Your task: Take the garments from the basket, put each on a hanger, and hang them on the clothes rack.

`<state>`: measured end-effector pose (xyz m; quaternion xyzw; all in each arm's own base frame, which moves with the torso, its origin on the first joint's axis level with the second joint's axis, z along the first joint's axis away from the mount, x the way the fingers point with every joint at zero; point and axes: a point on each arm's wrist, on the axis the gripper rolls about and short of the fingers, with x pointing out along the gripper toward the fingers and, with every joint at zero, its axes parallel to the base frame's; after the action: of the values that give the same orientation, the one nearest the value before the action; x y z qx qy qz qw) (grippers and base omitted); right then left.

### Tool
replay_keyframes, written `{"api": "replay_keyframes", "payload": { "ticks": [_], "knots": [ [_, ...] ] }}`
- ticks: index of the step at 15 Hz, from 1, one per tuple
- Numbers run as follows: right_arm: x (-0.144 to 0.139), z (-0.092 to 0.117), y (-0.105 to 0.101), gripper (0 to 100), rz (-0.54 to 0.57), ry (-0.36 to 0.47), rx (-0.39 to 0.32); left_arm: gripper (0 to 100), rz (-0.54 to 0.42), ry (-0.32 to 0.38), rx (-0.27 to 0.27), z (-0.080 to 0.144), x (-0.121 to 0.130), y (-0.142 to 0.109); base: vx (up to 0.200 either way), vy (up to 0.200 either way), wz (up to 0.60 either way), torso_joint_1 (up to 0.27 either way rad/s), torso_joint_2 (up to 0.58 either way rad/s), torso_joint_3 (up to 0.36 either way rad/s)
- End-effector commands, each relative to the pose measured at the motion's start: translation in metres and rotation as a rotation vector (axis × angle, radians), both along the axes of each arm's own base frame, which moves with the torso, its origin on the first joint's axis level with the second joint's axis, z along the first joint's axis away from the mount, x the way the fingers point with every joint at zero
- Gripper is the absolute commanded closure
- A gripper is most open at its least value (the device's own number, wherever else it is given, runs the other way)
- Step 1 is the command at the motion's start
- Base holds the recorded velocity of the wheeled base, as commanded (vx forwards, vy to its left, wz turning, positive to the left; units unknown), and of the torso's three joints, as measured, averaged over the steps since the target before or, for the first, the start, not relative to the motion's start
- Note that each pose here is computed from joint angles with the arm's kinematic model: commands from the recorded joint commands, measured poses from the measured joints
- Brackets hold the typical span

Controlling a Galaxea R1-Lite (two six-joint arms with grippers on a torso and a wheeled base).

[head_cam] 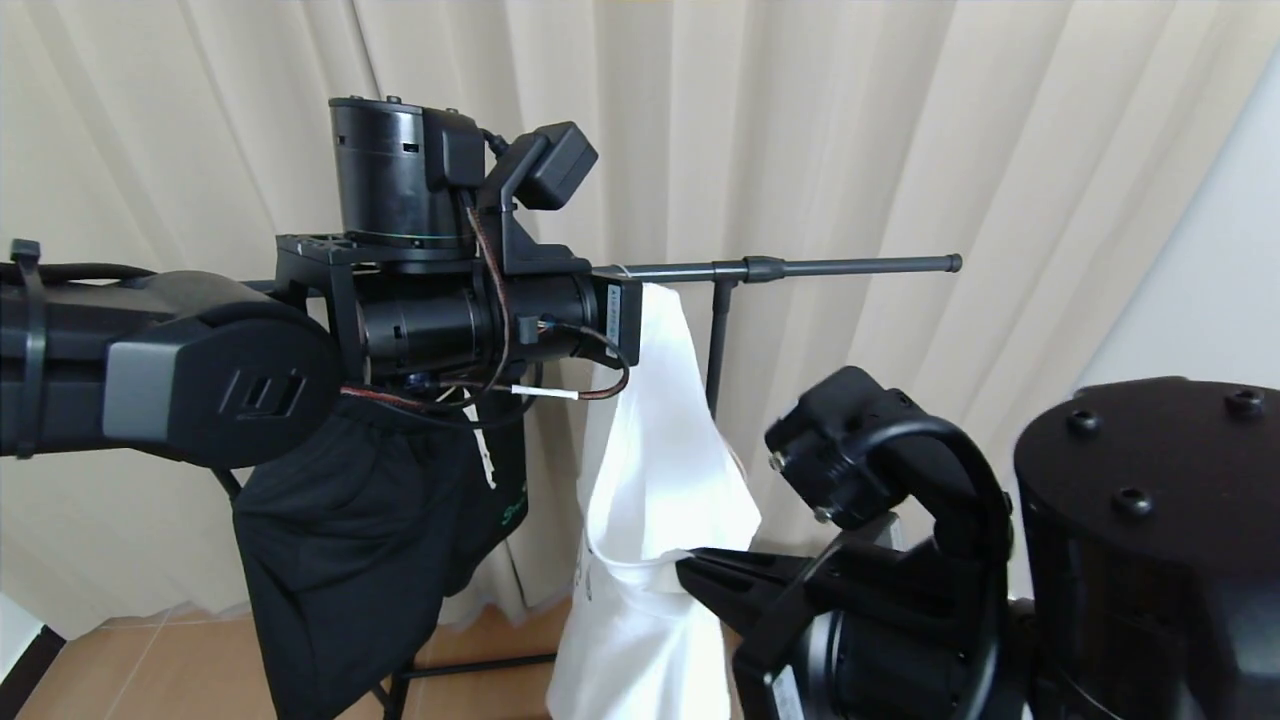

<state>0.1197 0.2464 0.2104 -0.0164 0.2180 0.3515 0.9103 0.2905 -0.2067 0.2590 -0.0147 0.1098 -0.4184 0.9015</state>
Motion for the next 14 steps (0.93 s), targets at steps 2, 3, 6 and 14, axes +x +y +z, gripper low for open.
{"api": "replay_keyframes", "payload": {
  "ticks": [2, 3, 6, 14],
  "knots": [
    [0.006, -0.003, 0.028, 100, -0.019, 0.055, 0.066, 100, -0.01, 0.002, -0.001, -0.001, 0.002, -0.002, 0.0, 0.0, 0.0, 0.0, 0.0, 0.0],
    [0.005, -0.002, 0.027, 100, -0.019, 0.055, 0.07, 100, -0.009, 0.003, -0.002, -0.001, 0.003, -0.002, 0.0, 0.0, 0.0, 0.0, 0.0, 0.0],
    [0.006, -0.005, 0.024, 100, -0.026, 0.058, 0.045, 100, -0.003, 0.003, -0.002, 0.0, 0.001, 0.0, 0.0, 0.0, 0.0, 0.0, 0.0, 0.0],
    [0.061, -0.023, -0.053, 100, -0.159, -0.125, -0.293, 100, 0.196, 0.078, 0.093, 0.011, -0.015, 0.036, 0.0, 0.0, 0.0, 0.0, 0.0, 0.0]
  ]
}}
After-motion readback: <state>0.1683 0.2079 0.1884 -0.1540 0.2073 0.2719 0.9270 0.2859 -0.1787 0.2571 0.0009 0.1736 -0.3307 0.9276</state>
